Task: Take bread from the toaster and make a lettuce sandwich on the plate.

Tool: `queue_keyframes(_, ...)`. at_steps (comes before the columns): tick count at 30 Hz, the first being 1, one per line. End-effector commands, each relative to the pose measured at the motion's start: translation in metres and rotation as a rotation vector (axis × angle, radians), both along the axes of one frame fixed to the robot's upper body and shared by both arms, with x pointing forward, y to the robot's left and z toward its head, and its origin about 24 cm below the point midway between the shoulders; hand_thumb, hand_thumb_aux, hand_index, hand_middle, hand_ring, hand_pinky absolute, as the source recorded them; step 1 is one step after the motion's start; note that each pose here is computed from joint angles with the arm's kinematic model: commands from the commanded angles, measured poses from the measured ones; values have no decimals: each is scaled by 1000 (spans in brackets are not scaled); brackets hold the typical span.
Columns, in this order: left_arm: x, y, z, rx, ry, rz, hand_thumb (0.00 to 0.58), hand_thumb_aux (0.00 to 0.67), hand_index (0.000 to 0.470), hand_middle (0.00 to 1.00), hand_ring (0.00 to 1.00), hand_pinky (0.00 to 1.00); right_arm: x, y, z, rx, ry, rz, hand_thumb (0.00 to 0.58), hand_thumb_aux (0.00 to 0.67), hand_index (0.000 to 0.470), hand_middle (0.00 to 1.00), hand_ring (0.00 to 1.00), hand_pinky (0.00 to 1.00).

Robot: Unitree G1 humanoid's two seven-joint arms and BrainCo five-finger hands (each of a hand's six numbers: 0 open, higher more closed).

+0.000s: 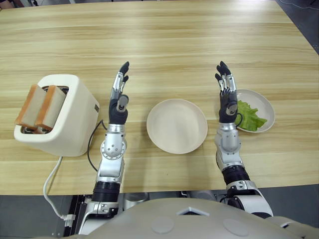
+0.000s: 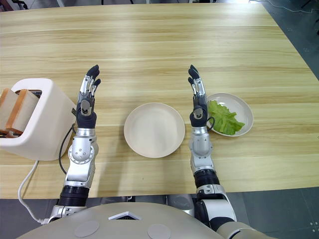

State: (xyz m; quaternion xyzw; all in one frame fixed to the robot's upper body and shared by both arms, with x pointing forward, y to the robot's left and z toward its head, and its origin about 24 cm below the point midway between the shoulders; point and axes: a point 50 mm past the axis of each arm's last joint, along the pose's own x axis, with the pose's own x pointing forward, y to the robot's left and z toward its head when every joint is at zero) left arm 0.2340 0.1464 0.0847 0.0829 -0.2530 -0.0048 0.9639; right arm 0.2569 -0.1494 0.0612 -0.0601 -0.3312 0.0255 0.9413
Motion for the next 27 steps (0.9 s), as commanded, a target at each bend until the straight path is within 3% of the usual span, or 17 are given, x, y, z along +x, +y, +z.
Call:
queue_keyframes(1,0,1,-3,1,18,9,0,0,0,0,0,0,-1,-3,1,-1,-4,-11,0,0,0,0,0,0)
queue_keyframes(6,-2,3,0,20,12,15,0,0,0,0,0,0,-1,-2,0,0,-3,-8,0,0,0,0,0,0)
queue_keyframes(9,-12,15,23,212,-75,79,0,0,0,0,0,0,-1,-2,1,0,-7,-6,0,0,0,0,0,0)
queue_keyframes(16,-62,114,94,844,-126,695,0,0,0,0,0,0,0,-10,3,-8,-11,-31,0,0,0,0,0,0)
queue_keyframes(18,-80,141,110,958,-73,883,0,0,0,0,0,0,1,-10,3,-10,-12,-33,0,0,0,0,0,0)
queue_keyframes(21,-94,168,115,1052,48,1022,0,0,0,0,0,0,1,-9,4,-12,-13,-31,0,0,0,0,0,0)
queue_keyframes(27,-105,208,81,1130,477,1042,0,0,0,0,0,0,4,-6,4,-14,-11,-22,0,0,0,0,0,0)
